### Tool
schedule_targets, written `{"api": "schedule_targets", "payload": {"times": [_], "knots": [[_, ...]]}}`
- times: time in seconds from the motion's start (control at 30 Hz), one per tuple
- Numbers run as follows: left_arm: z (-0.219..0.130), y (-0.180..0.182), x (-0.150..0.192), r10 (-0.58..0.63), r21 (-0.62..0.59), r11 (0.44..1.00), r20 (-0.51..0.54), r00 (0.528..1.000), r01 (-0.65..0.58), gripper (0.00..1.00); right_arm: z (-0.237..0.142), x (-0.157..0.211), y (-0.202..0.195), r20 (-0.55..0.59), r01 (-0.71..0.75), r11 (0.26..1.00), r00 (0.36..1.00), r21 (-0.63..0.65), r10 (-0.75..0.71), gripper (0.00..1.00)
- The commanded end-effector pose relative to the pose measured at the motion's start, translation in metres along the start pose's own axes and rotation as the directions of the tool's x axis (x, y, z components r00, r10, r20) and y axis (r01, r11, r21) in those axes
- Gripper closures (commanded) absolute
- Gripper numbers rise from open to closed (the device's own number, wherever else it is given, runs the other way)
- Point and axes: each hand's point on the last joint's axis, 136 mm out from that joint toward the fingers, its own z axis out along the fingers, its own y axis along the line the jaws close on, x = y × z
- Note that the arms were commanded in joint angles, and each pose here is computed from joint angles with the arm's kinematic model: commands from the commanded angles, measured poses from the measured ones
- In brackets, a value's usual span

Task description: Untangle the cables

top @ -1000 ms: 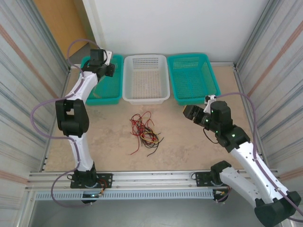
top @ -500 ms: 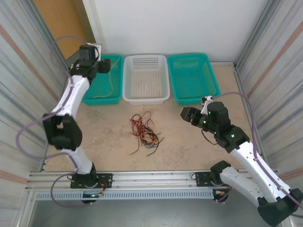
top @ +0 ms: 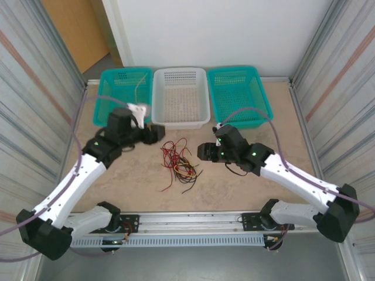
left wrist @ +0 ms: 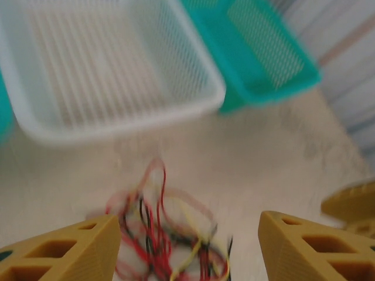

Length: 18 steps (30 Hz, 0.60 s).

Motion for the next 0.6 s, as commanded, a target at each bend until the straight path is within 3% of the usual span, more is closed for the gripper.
{"api": "schedule_targets", "payload": {"times": [0.0, 0.2, 0.57], "knots": [[-0.003, 0.005, 0.049, -0.118, 0.004, 0.993, -0.094, 0.988, 0.119, 0.38, 0.019, 0.006, 0.005, -0.027, 0.008, 1.000, 1.000, 0.010, -0.008, 0.43], [0.013, 0.031, 0.087, -0.224, -0.075, 0.974, -0.125, 0.967, 0.216, 0.44, 0.056, 0.023, 0.000, -0.091, -0.002, 0.998, 0.996, 0.066, 0.008, 0.46], [0.034, 0.028, 0.068, -0.211, -0.071, 0.977, -0.123, 0.970, 0.203, 0.47, 0.097, 0.046, 0.007, -0.203, 0.059, 0.989, 0.979, 0.136, -0.030, 0.47]]}}
